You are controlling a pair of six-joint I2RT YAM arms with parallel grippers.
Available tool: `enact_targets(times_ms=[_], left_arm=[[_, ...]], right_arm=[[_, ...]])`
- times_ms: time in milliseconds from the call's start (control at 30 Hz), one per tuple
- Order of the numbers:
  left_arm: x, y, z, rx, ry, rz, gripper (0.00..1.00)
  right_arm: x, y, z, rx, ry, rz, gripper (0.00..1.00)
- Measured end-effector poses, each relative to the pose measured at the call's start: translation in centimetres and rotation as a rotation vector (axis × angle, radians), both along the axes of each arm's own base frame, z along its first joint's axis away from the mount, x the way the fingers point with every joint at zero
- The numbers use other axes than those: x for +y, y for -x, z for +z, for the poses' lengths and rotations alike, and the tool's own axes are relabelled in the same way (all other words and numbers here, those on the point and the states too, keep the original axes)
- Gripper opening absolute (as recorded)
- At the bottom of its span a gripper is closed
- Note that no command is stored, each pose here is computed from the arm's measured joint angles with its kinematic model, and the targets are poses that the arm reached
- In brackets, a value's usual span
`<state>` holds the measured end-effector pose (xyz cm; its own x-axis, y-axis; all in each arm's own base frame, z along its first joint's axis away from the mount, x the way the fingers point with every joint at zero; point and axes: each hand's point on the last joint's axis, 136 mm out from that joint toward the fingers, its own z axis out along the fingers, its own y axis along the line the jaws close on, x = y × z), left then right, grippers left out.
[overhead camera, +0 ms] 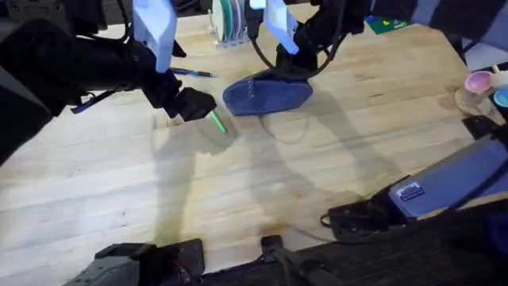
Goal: Unzip the bag, pick up the pens from the table one at a time and place them inside, then zip the bag closed.
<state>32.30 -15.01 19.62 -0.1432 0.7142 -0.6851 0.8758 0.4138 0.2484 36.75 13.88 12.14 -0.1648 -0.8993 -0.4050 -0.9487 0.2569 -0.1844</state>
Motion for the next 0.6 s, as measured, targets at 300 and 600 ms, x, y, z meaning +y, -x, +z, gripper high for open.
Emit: enact_targets(times_ms=[300,600], left_arm=[[0.0,0.0,0.0,0.001,0.000,0.000,0.993],[0.0,0.0,0.0,0.000,0.000,0.000,0.993]], right_arm=[[0.1,-0.1,-1.9,0.043,0.011,0.003,0.032],[0.7,0.5,-2.4,0.072,0.018,0.022,0.033]])
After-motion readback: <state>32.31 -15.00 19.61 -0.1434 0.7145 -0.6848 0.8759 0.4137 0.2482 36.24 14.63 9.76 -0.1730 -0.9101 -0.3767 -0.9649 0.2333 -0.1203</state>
